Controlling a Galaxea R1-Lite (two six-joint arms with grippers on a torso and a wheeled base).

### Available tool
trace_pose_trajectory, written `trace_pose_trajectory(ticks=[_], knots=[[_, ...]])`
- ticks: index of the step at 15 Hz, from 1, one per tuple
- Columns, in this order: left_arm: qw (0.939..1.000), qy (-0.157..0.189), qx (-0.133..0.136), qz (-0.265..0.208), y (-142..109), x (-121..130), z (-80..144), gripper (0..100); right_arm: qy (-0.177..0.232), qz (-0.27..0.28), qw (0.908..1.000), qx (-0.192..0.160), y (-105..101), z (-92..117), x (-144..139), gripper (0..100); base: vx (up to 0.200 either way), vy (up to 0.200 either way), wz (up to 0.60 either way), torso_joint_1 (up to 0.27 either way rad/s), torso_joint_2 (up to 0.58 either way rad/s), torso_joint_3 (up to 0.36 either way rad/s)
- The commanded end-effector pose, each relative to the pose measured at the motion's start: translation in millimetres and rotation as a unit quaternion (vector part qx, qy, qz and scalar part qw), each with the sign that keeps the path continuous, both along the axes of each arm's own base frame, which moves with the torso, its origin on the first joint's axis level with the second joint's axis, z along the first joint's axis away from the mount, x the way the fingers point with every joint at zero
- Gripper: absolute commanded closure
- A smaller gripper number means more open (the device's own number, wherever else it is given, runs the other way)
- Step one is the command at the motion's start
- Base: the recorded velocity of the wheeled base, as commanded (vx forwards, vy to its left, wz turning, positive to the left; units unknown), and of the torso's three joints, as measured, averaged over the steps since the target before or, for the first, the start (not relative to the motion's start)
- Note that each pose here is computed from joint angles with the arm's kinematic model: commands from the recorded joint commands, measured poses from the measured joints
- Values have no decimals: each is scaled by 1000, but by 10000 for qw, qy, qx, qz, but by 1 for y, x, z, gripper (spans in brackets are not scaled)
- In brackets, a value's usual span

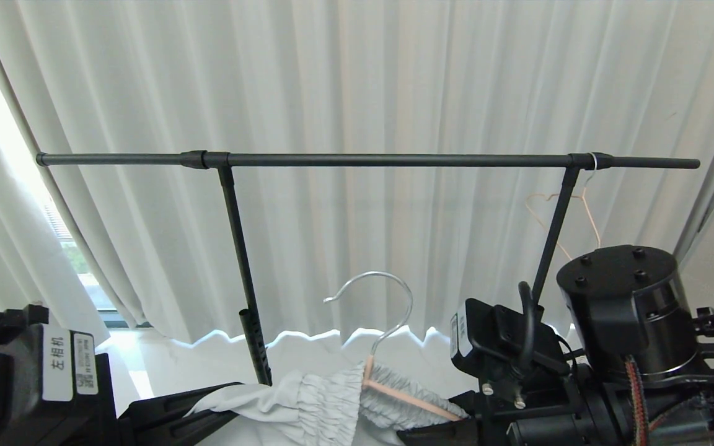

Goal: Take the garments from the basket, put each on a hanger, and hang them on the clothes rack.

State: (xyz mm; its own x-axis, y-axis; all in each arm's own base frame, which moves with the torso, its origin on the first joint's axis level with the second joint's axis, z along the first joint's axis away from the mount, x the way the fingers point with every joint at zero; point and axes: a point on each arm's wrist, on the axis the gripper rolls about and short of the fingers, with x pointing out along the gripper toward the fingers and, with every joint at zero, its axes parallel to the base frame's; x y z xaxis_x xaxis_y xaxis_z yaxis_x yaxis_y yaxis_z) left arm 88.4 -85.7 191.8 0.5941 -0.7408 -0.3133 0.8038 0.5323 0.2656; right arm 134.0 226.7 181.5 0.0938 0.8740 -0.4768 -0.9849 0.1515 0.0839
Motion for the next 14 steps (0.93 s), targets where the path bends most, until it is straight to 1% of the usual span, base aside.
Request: trace_pose_trajectory(ticks=[1,4,5,6,9,11,12,13,14], knots=[[10000,6,5,-5,0,0,0,100,-27,-61,10000,-32,1,-1,1,100,0,0,0,0,0,0],[10000,6,15,-7,0,0,0,100,-150,-132,9998,-9,1,1,2,100,0,0,0,0,0,0],[10000,15,27,0,-1,1,-1,0,-260,-81,9996,5,0,3,2,100,0,0,0,0,0,0],[10000,31,44,15,-1,1,-1,0,-463,-6,9989,24,-1,6,1,100,0,0,0,0,0,0],[9999,82,82,49,1,0,-6,0,-1165,-144,9931,37,-7,18,0,100,0,0,0,0,0,0],[9999,118,102,44,1,-1,-8,0,-1637,-211,9863,37,-12,27,-2,100,0,0,0,0,0,0],[9999,129,102,47,1,-1,-8,0,-1746,-201,9844,26,-13,28,-2,100,0,0,0,0,0,0],[9996,223,104,116,1,1,-11,0,-2071,-198,9781,-44,-20,30,3,100,0,0,0,0,0,0],[9986,399,132,312,5,3,-18,0,-2263,-230,9738,-90,-24,32,7,100,0,0,0,0,0,0]])
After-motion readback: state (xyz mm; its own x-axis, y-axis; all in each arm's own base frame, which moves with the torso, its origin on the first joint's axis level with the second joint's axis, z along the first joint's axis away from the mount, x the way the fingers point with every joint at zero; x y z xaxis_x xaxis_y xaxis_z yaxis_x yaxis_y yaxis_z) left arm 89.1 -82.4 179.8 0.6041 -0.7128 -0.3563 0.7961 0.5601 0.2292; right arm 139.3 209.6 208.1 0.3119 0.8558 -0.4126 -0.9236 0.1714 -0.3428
